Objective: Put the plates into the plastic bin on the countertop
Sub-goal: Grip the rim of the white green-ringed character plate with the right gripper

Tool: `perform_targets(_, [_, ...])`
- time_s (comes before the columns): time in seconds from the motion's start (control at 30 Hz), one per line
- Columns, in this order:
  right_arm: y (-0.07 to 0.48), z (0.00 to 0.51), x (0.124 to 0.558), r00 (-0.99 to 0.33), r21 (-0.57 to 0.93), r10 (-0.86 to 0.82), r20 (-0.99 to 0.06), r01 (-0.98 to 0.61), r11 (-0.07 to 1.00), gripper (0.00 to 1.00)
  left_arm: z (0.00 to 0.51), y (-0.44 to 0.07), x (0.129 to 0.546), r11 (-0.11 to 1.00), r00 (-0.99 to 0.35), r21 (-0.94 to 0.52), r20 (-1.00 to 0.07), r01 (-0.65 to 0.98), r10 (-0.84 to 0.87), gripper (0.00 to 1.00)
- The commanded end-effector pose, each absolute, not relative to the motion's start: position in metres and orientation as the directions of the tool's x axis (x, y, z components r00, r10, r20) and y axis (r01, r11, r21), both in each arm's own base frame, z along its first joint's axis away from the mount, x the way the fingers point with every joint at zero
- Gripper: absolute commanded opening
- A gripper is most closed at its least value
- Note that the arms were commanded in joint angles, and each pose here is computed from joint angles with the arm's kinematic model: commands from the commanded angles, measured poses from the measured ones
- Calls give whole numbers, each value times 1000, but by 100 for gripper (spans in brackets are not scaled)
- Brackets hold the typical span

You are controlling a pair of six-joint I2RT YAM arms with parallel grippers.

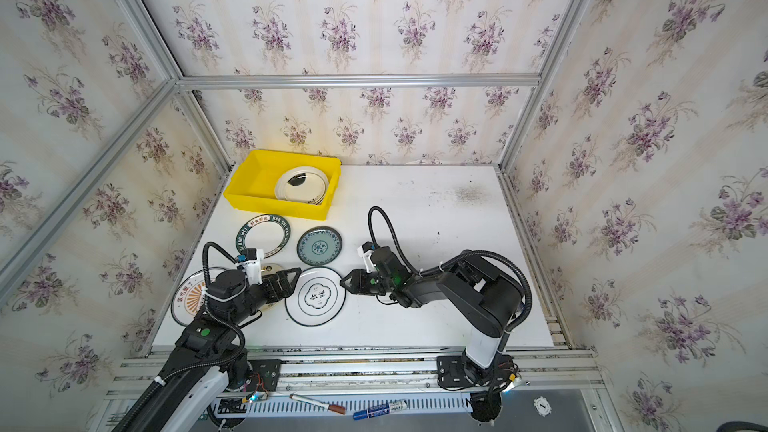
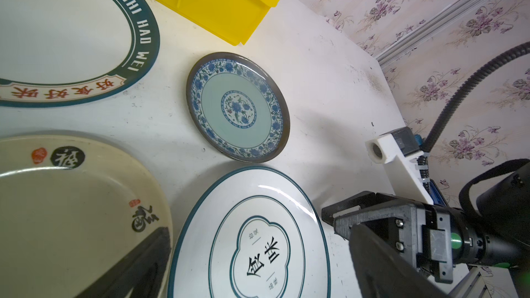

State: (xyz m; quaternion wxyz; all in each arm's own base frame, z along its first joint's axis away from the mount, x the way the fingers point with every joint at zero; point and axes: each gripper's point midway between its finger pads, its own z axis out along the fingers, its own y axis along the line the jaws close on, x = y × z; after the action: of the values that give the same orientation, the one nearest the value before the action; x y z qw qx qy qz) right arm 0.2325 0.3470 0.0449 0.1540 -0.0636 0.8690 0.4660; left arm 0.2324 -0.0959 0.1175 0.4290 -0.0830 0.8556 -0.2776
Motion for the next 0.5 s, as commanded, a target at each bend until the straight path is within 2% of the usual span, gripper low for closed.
perform_targets(0.0, [355, 54, 238, -931, 800, 41, -364, -290, 525, 43, 123, -97, 236, 824, -604, -557, -694, 103, -393, 100])
perform_targets(0.47, [362, 49, 241, -932, 802, 40, -361, -288, 523, 30, 120, -94, 237, 825, -601, -560, -685, 74, -412, 100])
